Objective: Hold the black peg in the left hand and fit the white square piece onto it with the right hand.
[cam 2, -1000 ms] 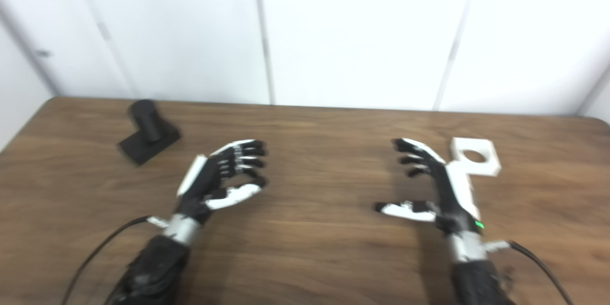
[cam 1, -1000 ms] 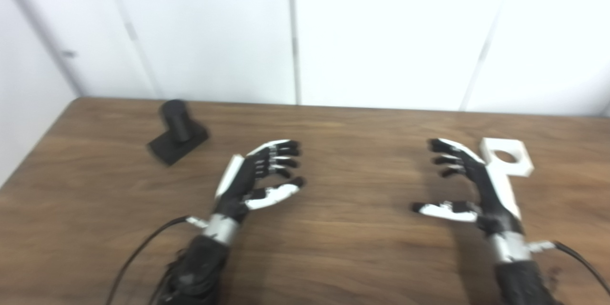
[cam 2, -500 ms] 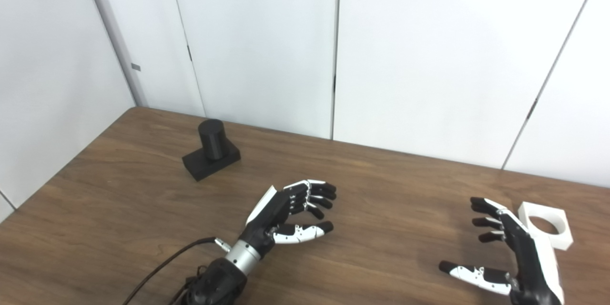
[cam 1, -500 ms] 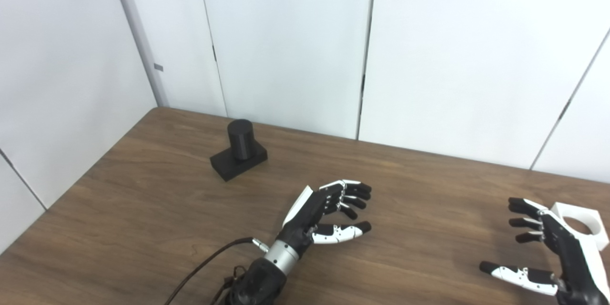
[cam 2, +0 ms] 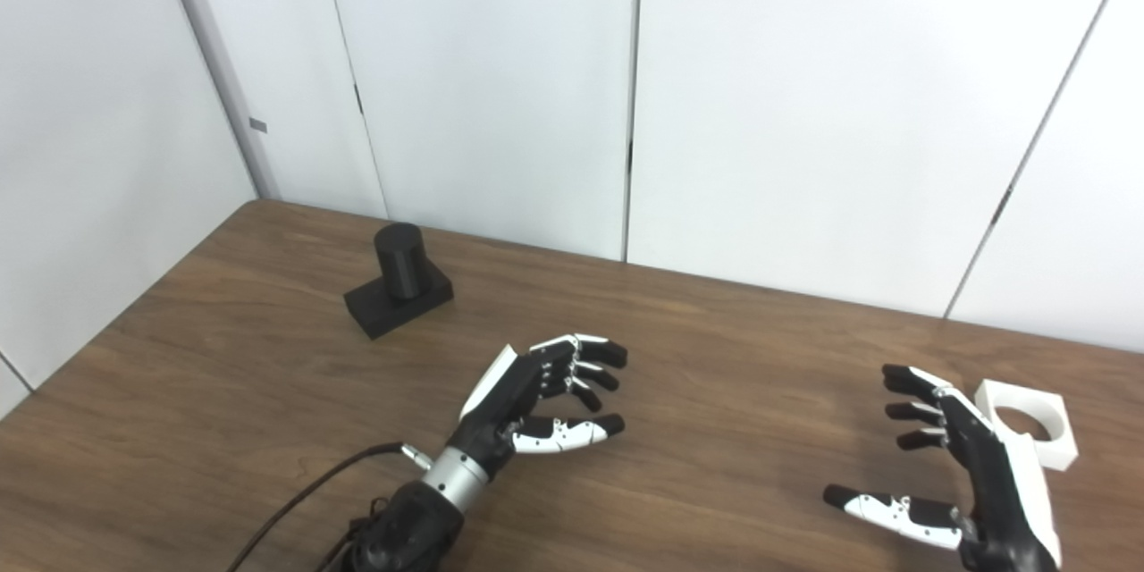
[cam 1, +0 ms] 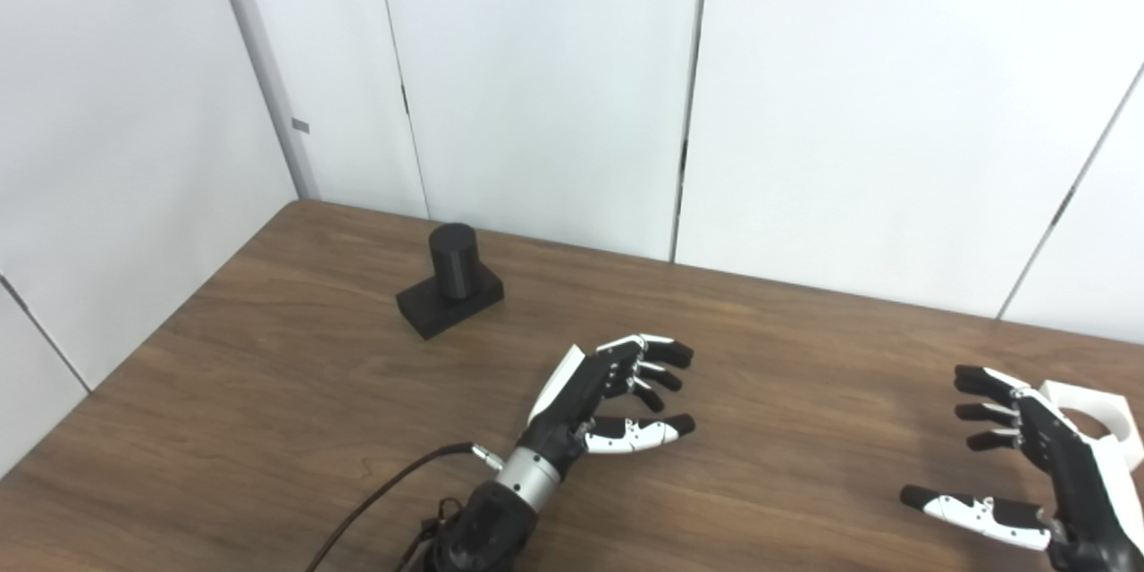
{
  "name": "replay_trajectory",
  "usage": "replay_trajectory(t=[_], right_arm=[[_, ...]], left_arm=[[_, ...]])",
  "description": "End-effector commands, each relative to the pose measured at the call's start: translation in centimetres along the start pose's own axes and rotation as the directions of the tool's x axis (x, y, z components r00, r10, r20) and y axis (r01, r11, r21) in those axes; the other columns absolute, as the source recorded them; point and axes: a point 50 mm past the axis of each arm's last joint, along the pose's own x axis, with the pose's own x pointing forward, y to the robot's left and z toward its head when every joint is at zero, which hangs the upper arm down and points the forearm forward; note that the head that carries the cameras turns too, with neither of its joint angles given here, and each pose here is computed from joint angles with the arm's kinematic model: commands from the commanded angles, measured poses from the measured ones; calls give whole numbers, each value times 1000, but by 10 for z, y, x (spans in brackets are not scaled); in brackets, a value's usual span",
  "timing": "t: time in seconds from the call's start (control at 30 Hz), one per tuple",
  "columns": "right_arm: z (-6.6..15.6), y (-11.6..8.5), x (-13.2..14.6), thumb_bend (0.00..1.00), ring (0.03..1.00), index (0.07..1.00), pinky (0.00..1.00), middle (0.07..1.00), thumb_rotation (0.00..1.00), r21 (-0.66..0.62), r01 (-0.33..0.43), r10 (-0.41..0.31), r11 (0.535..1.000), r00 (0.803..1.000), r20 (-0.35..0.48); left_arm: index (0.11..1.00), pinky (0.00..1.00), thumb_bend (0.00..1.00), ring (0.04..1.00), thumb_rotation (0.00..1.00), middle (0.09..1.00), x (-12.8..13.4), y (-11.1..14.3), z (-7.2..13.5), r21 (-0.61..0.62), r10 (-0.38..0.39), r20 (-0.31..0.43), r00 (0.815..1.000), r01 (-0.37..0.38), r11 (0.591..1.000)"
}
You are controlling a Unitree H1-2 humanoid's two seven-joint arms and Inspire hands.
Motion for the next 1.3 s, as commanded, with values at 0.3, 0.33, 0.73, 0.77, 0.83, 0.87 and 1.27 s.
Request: replay_trajectory(t=[0.3, 0.33, 0.73, 0.77, 0.83, 0.87, 1.27], right_arm=[[15, -9, 11, 604, 690, 753, 564, 763, 0, -2, 24, -24, 1000, 998, 60], [15, -9, 11, 602, 692, 753, 564, 764, 0, 1, 24, -24, 1000, 998, 58], [17, -10, 13, 604, 690, 749, 563, 762, 0, 1, 26, -26, 1000, 998, 54], [18, -10, 13, 602, 692, 752, 566, 764, 0, 3, 25, -25, 1000, 998, 52], [18, -10, 13, 600, 691, 754, 567, 765, 0, 3, 23, -23, 1000, 998, 50], [18, -10, 13, 600, 689, 753, 567, 763, 0, 3, 23, -23, 1000, 998, 50], [19, -12, 12, 595, 681, 752, 569, 761, 0, 4, 22, -22, 1000, 999, 46]], left_arm=[[628, 518, 725, 645, 47, 693, 23, 56, 50, 198, 22, 140, 990, -50, 979], [634, 521, 727, 647, 43, 694, 24, 62, 54, 208, 34, 140, 990, -63, 976], [704, 578, 753, 704, 77, 746, 23, 105, 77, 298, 135, 137, 981, -171, 939], [710, 584, 755, 712, 73, 757, 24, 108, 79, 300, 143, 138, 980, -179, 937], [721, 599, 755, 724, 65, 769, 24, 114, 81, 305, 159, 139, 977, -195, 932], [728, 614, 758, 732, 61, 777, 25, 118, 82, 305, 172, 146, 974, -210, 929], [745, 635, 806, 740, 110, 791, 37, 161, 90, 388, 323, 139, 936, -352, 852]])
